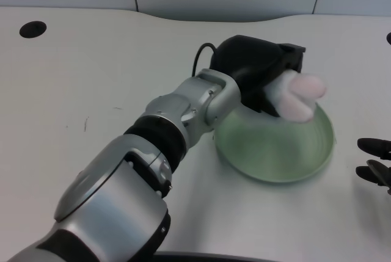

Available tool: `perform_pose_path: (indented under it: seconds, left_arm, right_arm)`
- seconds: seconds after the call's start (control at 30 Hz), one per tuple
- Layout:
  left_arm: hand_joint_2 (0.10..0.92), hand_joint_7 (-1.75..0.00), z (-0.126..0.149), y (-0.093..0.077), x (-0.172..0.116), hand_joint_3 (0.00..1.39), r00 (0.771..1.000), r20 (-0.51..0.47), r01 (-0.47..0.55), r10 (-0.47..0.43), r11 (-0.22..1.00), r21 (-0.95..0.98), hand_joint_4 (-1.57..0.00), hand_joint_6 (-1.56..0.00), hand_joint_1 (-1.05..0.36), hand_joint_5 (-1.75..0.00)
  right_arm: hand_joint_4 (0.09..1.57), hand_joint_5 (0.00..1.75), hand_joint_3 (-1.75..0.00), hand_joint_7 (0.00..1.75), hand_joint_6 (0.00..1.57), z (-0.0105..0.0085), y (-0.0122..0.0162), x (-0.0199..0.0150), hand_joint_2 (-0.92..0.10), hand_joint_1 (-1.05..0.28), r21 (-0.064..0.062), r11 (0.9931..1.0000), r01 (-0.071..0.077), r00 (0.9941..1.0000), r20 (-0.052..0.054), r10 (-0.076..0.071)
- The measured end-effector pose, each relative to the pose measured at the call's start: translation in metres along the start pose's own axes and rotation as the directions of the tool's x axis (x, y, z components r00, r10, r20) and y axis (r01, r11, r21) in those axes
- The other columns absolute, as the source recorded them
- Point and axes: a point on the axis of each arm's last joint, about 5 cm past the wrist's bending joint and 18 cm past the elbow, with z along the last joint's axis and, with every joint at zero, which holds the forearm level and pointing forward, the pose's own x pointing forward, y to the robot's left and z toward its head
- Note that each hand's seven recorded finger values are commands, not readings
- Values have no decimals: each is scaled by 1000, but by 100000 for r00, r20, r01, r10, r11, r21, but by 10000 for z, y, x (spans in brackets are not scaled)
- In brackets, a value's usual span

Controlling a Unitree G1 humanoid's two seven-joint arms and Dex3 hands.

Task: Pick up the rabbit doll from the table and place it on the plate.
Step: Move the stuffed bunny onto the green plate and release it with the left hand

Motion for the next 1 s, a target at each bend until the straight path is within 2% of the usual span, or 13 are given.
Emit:
perform_pose_path:
  seconds: [0.1,0.2,0.3,0.47,0.5,0.53,0.57,0.6,0.63,0.67,0.7,0.83,1.0]
  left_arm:
    - [905,-1746,13,-11,3,46,99996,535,710,-716,99993,971,-796,-563,-120,-1746]
    - [905,-1746,10,-24,1,45,99982,-364,1895,-1884,99936,3030,-803,-568,-121,-1746]
    - [907,-1746,6,-31,-1,44,99963,-1098,2550,-2506,99879,4217,-812,-575,-135,-1746]
    - [891,-1655,-21,-96,-27,24,99517,-4682,9057,-8629,99100,9852,-761,-555,-221,-1746]
    - [860,-1332,-24,-102,-30,14,99367,-5139,10468,-9988,98934,10120,-749,-624,-287,-1667]
    - [856,-1003,-29,-102,-33,10,99181,-5333,12092,-11609,98775,9861,-677,-661,-384,-1503]
    - [855,-885,-34,-100,-35,7,98976,-5243,13729,-13277,98598,9486,-656,-677,-418,-1441]
    - [881,-625,-40,-96,-38,9,98644,-4971,16033,-15643,98315,8775,-538,-595,-491,-1089]
    - [901,-315,-48,-92,-43,4,98181,-4529,18768,-18440,97860,8433,-506,-566,-555,-664]
    - [908,-182,-56,-89,-47,2,97618,-4243,21567,-21276,97291,8329,-521,-571,-577,-470]
    - [903,-74,-64,-86,-51,2,97210,-3958,23381,-23122,96870,8342,-386,-442,-625,-267]
    - [915,-4,-86,-76,-64,6,96940,-2787,24542,-24390,96554,8660,-176,-222,-715,-59]
    - [921,0,-89,-74,-68,36,96909,-1634,24662,-24616,96495,8968,-53,-101,-802,-4]
  right_arm:
    - [1045,3,-156,1,930,-5,23,-6,-921,-429,-41,99999,-461,99999,49,461]
    - [1048,4,-157,0,929,-7,61,-8,-921,-434,-171,99996,-883,99996,195,884]
    - [1039,2,-158,0,924,-13,79,-14,-921,-435,-257,99992,-1267,99992,-34,1267]
    - [1037,2,-160,4,929,-18,103,-40,-921,-432,-724,99969,-2371,99966,1038,2378]
    - [1045,6,-159,6,934,-21,103,-45,-921,-426,-609,99969,-2430,99964,1128,2437]
    - [1052,10,-156,8,939,-22,105,-48,-921,-420,-387,99965,-2600,99955,1512,2606]
    - [1055,11,-155,9,941,-21,108,-50,-921,-418,-244,99961,-2775,99938,2165,2779]
    - [1061,14,-153,10,943,-20,112,-50,-921,-418,-58,99959,-2869,99925,2617,2869]
    - [1067,17,-151,10,945,-20,114,-51,-921,-419,43,99958,-2888,99921,2737,2885]
    - [1070,18,-150,9,945,-22,116,-53,-921,-420,112,99958,-2890,99922,2712,2886]
    - [1067,16,-149,7,942,-23,117,-54,-921,-421,170,99957,-2935,99922,2649,2930]
    - [1055,8,-148,3,938,-28,118,-60,-921,-424,200,99956,-2962,99926,2447,2957]
    - [1072,16,-146,2,938,-13,118,-59,-921,-423,-27,99954,-3022,99903,3197,3021]
